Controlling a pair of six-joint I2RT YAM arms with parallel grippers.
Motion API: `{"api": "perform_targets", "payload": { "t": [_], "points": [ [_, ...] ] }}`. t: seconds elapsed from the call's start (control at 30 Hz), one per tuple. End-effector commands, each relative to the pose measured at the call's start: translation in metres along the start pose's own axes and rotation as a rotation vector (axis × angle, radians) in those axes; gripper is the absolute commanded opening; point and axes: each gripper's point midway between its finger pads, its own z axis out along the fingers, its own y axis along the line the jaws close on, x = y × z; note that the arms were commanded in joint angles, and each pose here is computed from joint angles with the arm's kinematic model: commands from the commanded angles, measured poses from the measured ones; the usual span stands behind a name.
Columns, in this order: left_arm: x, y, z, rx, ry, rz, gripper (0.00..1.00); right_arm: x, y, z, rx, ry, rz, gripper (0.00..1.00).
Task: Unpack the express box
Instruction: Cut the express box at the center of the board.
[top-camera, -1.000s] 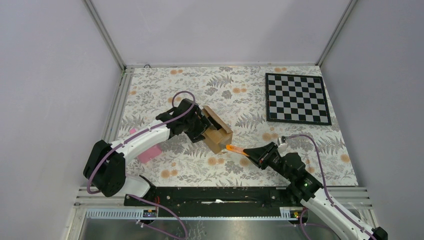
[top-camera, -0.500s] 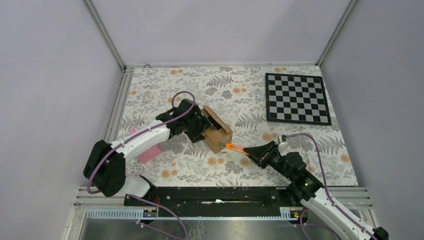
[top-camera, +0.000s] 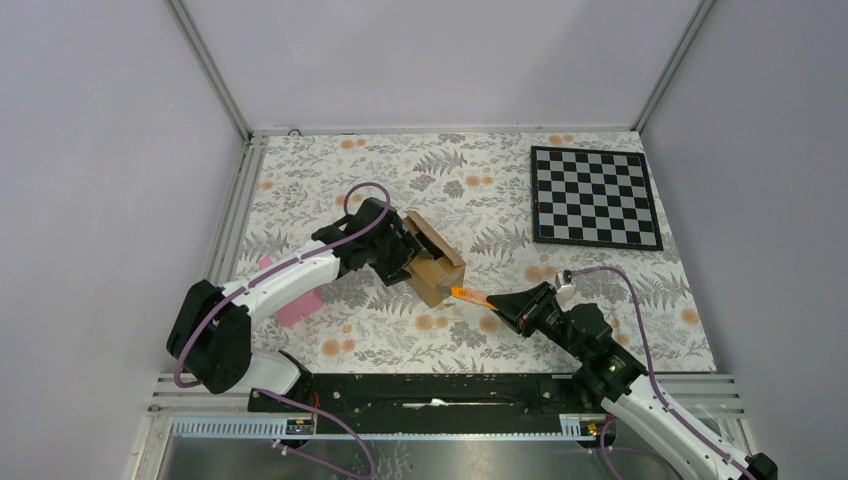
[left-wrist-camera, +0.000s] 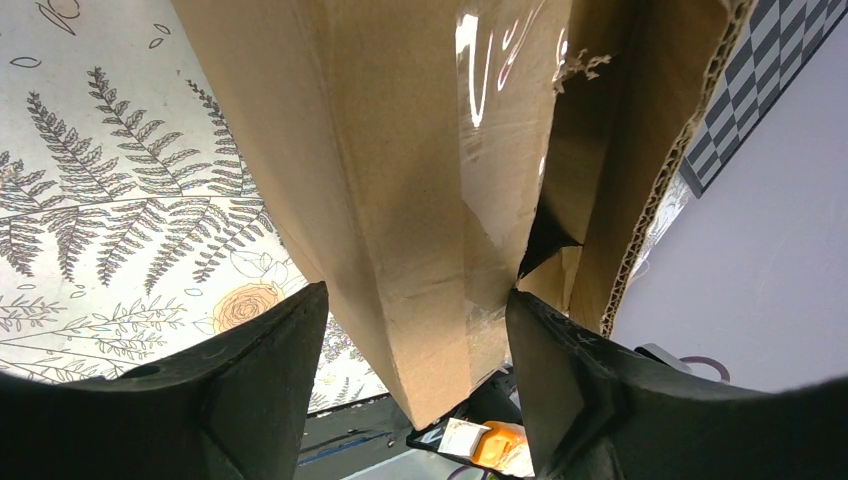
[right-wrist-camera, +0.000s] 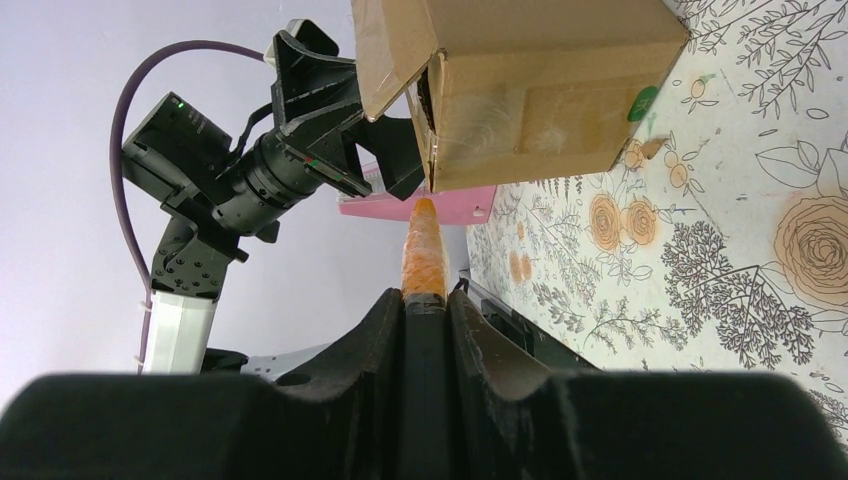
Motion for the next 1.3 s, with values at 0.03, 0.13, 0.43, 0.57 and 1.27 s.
{"api": "perform_targets", "payload": {
  "t": [0.03,0.13,0.43,0.57,1.27],
  "points": [
    [0.0007,-0.0011,0.0009,0.010,-0.003,-0.006,0.67,-0.0020,0.0234,-0.0026,-0.066,-0.015,-0.019,0.00],
    [0.0004,-0.0012,0.0009,0.010,-0.004,-0.008,0.67,-0.0019,0.0230,-0.0025,-0.064,-0.014,-0.019,0.00],
    [0.0005,-0.0013,0.0008,0.011,-0.004,-0.008,0.67,-0.0034,0.0202,-0.0023,-0.055,-0.022,-0.022,0.00],
    [0.0005,-0.0014,0.0004,0.012,-0.004,-0.008,0.67,-0.0043,0.0189,-0.0020,-0.047,-0.027,-0.028,0.00],
    [0.0017,-0.0021,0.0016,0.011,0.005,-0.004,0.67,-0.0078,0.0172,0.0002,-0.046,-0.047,-0.022,0.00]
  ]
}}
